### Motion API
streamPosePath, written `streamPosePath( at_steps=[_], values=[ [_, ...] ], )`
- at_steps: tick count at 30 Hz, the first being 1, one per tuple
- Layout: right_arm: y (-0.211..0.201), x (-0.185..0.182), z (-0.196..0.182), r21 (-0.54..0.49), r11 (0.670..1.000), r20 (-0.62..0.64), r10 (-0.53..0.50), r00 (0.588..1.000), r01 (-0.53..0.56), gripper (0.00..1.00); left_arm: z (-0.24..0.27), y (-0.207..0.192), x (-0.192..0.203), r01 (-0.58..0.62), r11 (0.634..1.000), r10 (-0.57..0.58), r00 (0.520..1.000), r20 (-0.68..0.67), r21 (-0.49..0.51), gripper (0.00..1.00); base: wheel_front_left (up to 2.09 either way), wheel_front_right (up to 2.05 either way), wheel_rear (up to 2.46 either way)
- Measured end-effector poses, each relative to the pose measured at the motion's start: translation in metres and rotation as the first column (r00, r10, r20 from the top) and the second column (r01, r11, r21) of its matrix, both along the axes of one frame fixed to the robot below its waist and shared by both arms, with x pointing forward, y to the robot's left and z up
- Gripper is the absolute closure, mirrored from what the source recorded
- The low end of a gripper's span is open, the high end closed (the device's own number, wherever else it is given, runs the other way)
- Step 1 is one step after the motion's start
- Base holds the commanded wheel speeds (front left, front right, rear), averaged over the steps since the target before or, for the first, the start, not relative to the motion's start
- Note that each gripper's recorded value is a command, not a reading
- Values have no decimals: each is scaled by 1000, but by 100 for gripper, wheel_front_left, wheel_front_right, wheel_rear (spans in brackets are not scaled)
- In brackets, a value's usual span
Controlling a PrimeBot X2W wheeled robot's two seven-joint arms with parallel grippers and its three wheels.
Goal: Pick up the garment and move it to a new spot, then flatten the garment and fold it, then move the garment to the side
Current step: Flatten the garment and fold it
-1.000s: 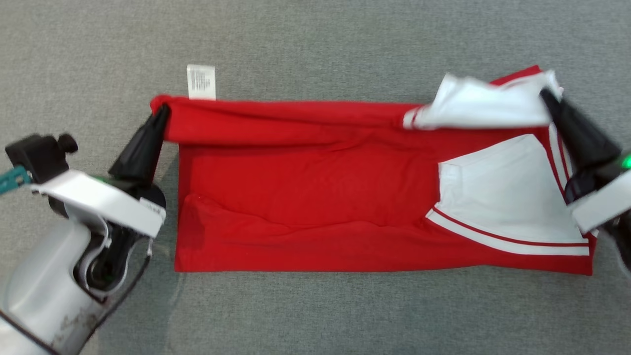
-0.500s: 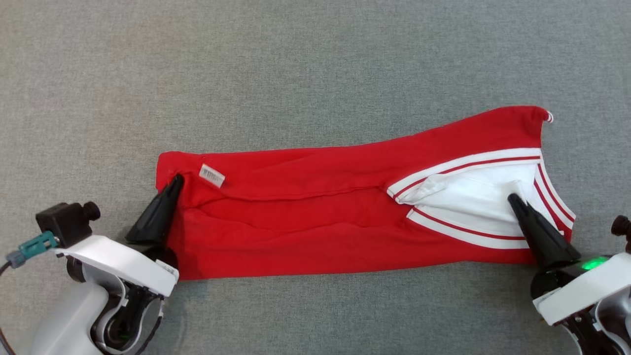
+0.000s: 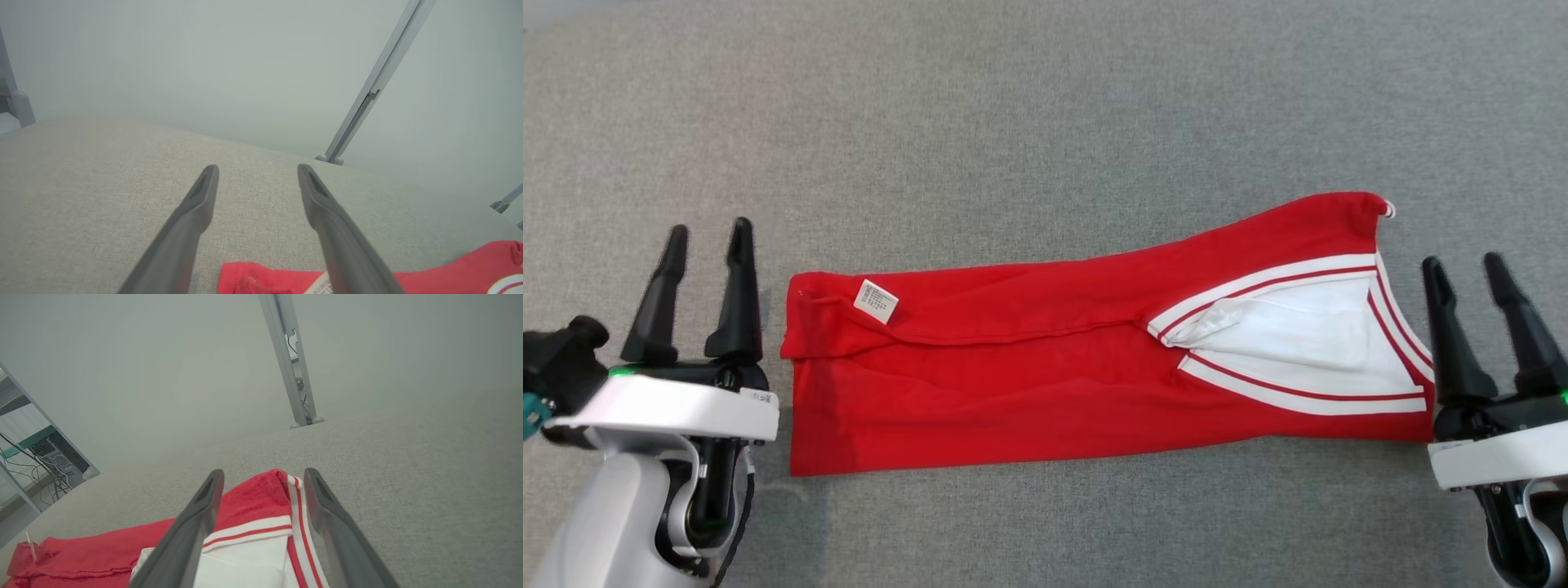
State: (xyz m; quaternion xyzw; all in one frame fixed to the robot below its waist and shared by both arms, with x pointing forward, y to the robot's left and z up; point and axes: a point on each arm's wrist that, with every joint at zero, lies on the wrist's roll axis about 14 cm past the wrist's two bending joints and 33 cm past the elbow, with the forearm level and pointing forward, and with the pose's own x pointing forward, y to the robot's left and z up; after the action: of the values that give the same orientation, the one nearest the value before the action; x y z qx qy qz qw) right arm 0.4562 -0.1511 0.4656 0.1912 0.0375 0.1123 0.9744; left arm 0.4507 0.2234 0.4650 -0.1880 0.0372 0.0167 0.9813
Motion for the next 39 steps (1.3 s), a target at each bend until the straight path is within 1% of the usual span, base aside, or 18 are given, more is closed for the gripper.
streamPosePath(
  at_steps=[4,7,11,12,15,20,28,29,30,31,33,35,39],
  values=[
    [-10,4,20,-98,994,107,-34,994,44,0,23,7,-9,-55,995,48,995,85,86,0,0,0,0],
    [-13,2,27,-157,986,143,-38,989,61,0,38,9,-16,-71,986,51,990,135,154,0,0,0,0],
    [-16,-3,25,-202,976,139,-46,989,74,0,38,4,-30,-60,976,32,990,135,210,0,0,0,0],
    [-16,-5,23,-201,977,133,-52,990,78,0,36,4,-34,-58,975,30,991,130,217,0,0,0,0],
    [-12,-12,14,-201,977,103,-49,994,69,0,29,0,-44,-47,974,23,994,108,222,0,0,0,0],
    [-8,-13,6,-202,978,74,-40,996,54,0,28,-1,-50,-44,975,22,994,105,217,0,0,0,0],
    [-2,-4,-17,-235,972,-15,6,1000,-10,0,26,3,-56,-53,973,32,995,99,225,0,0,0,0],
    [1,-3,-23,-238,971,-33,16,999,-24,0,26,3,-56,-57,973,35,994,100,224,0,0,0,0],
    [7,-2,-36,-241,969,-82,34,996,-53,0,27,3,-55,-62,974,41,994,102,220,0,0,0,0],
    [7,-2,-36,-241,969,-82,34,996,-53,0,27,3,-55,-62,974,41,994,102,220,0,0,0,0],
    [13,-3,-52,-245,966,-149,52,988,-87,0,25,3,-56,-62,974,41,994,99,216,0,0,0,0],
    [19,-3,-63,-247,962,-184,68,981,-113,0,24,3,-56,-67,975,47,994,96,213,0,0,0,0],
    [22,-6,-93,-247,956,-311,78,947,-160,0,23,1,-54,-64,977,45,994,95,203,0,0,0,0]
  ],
)
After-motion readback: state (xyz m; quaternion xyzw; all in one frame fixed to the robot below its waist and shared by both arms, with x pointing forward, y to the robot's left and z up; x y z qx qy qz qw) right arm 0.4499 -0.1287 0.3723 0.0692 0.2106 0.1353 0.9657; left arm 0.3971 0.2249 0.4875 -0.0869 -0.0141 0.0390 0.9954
